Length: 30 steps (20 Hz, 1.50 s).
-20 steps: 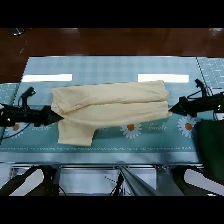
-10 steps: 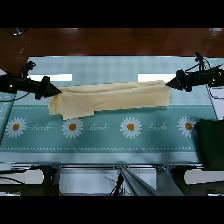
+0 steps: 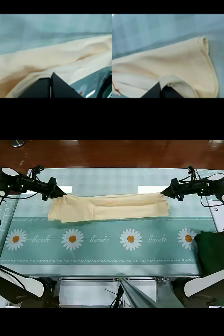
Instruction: Fold the shirts.
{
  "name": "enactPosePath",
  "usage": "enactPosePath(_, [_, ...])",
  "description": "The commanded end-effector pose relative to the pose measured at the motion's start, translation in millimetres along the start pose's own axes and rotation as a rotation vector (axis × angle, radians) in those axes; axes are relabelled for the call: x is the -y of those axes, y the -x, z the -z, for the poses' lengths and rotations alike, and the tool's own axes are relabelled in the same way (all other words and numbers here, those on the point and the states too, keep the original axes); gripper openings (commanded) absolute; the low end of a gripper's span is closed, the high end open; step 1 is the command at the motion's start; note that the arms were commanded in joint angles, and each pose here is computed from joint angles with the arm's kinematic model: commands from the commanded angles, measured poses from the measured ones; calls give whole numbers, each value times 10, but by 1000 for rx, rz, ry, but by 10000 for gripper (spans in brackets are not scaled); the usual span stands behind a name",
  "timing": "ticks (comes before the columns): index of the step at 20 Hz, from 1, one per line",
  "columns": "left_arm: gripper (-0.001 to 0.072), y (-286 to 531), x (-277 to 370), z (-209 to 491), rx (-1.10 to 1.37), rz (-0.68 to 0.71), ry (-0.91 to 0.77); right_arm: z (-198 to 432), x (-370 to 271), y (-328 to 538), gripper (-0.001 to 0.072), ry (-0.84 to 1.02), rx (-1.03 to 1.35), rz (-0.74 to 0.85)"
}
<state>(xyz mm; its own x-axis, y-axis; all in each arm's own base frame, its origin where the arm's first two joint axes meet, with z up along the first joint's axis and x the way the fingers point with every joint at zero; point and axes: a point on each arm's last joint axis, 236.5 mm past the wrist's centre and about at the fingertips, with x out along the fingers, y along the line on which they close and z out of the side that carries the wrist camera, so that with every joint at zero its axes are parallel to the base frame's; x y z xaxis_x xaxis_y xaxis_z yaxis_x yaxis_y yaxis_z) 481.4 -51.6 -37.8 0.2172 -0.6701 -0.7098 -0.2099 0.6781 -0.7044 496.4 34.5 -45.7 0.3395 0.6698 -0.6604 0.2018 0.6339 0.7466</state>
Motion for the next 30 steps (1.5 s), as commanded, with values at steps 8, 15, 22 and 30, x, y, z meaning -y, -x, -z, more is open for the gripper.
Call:
enactPosePath(8, [700,83,34,48,-52,-16,-19,-50,-170,67,621,-49,-4,-109])
enactPosePath(15, [701,1343,-615,412,149,-326,13,66,598,1127,621,-21,-15,61])
enactPosePath(22, [701,860,180,1071,402,-14,-128,117,705,423,621,-86,-21,56])
enactPosePath(30, [700,452,510,1358,289,21,-240,599,308,-323,610,-52,-230,11])
